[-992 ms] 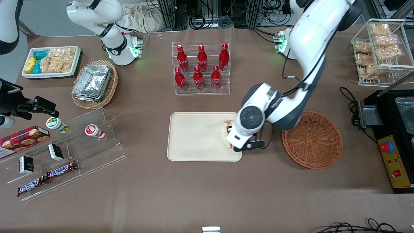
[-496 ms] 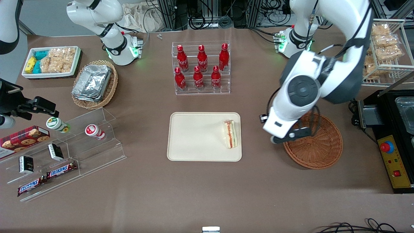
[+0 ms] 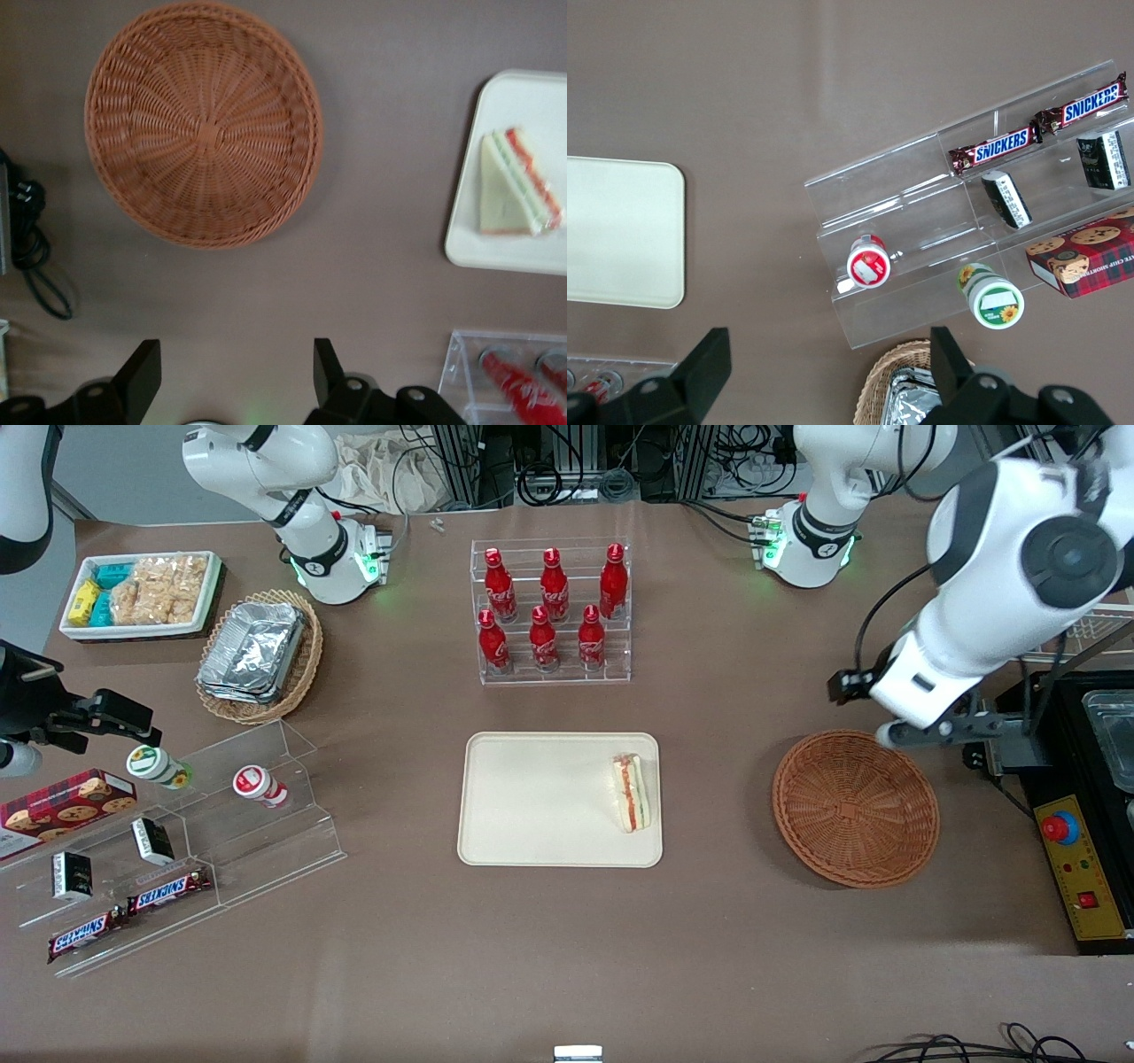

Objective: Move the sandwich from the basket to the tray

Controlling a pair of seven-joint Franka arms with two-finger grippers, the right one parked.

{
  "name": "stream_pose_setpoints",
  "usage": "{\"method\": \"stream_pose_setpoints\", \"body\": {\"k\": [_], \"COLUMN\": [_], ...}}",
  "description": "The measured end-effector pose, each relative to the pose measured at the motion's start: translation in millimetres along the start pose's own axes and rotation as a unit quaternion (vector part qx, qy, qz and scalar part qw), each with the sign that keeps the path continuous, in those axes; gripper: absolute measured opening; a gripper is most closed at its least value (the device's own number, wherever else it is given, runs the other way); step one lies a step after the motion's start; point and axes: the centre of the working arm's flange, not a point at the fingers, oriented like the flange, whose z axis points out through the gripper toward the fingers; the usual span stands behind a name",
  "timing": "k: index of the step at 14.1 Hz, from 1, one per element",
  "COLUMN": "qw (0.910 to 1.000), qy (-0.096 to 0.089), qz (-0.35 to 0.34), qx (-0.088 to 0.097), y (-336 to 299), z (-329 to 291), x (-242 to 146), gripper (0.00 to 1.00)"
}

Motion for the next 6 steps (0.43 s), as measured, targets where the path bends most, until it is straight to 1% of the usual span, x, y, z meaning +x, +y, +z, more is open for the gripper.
{"method": "stream_pose_setpoints", "body": {"k": [1, 2, 3, 4, 6], "qw": [1.0000, 0.9999, 0.9998, 0.9998, 0.9997], "qy": [-0.001, -0.002, -0.004, -0.006, -0.011], "qz": [0.008, 0.015, 0.020, 0.021, 0.023], "qx": [-0.002, -0.003, -0.003, -0.003, 0.000], "y": [-10.7, -20.4, -27.4, -31.6, -31.4], "z": [-0.3, 0.3, 1.8, 3.1, 3.2], "x": [-4.9, -6.6, -5.9, -4.6, -2.5], "gripper": [0.82, 0.82, 0.88, 0.98, 1.00]}}
